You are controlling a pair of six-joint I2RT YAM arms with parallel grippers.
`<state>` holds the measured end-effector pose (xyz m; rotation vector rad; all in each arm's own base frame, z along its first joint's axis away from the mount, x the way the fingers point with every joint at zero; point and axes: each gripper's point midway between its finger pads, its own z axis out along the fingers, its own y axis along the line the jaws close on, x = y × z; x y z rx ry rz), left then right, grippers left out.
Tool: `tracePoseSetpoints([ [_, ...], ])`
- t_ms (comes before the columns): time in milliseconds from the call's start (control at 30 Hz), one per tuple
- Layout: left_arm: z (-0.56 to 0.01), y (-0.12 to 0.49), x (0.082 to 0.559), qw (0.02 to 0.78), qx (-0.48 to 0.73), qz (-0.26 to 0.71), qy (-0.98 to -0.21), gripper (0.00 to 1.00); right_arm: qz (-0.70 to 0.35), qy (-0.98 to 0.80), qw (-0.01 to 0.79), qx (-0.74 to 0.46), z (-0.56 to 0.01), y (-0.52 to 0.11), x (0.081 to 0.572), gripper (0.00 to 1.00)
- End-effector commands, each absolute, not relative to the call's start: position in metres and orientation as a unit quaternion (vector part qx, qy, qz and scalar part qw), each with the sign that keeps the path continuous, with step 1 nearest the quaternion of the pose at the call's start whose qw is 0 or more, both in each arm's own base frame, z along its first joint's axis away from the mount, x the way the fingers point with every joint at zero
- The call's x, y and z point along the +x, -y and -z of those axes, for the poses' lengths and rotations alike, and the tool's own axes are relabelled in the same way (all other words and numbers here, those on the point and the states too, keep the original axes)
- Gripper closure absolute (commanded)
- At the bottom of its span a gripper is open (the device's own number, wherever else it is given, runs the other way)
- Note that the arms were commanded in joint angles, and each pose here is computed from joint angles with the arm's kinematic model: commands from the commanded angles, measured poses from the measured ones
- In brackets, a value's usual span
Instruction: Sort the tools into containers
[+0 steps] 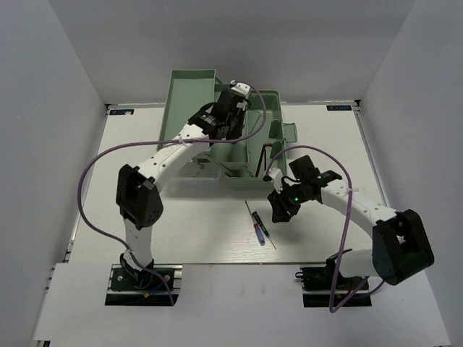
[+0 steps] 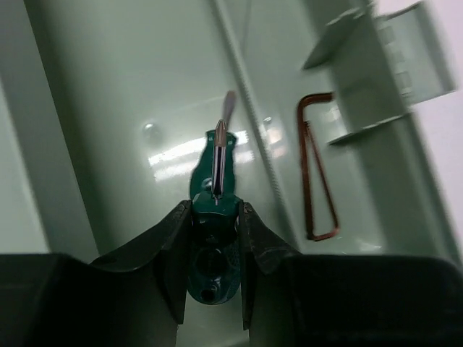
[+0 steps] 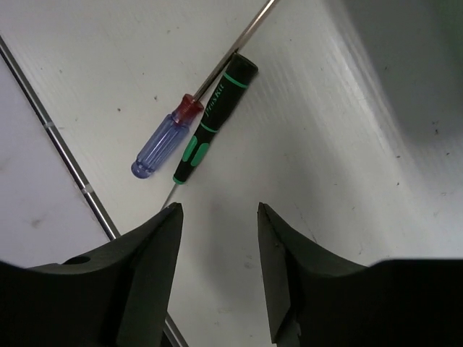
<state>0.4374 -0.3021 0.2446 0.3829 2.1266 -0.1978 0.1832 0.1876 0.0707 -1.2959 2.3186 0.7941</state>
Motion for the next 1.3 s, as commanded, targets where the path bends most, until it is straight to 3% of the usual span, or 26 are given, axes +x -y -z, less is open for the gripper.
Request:
tracePoseSetpoints([
  [0,-0.256,0.288,0.446,0.473,0.15,0.052,-0.867,0.75,-0.279,-0.829,0.18,-0.45,-0.08,-0.191,0.192,0.47],
  [100,-0.263,0.287,0.451,0.48,0.145,0.059,-0.863,0.47,-0.279,-0.831,0.176,-0.449,-0.077,-0.192,0.192,0.48],
  [300,-0.315,0.297,0.438,0.516,0.174,0.091,-0.834,0.34,-0.295,-0.827,0.15,-0.455,-0.065,-0.203,0.179,0.51],
  [400,-0.326,0.305,0.412,0.512,0.21,0.135,-0.822,0.31,-0.288,-0.832,0.148,-0.45,-0.059,-0.207,0.18,0.52],
  [433,-0.357,0.3,0.389,0.538,0.219,0.159,-0.799,0.31,-0.286,-0.827,0.149,-0.46,-0.058,-0.213,0.178,0.52],
  [700,-0.306,0.248,0.274,0.489,0.208,0.225,-0.817,0.29,-0.205,-0.851,0.151,-0.459,-0.034,-0.224,0.192,0.52],
  [833,-0.281,0.223,0.25,0.47,0.171,0.222,-0.837,0.28,-0.195,-0.859,0.137,-0.453,-0.027,-0.228,0.195,0.52],
  [1267,-0.187,0.225,0.208,0.352,0.132,0.226,-0.898,0.17,-0.12,-0.864,0.136,-0.469,-0.001,-0.232,0.201,0.55],
])
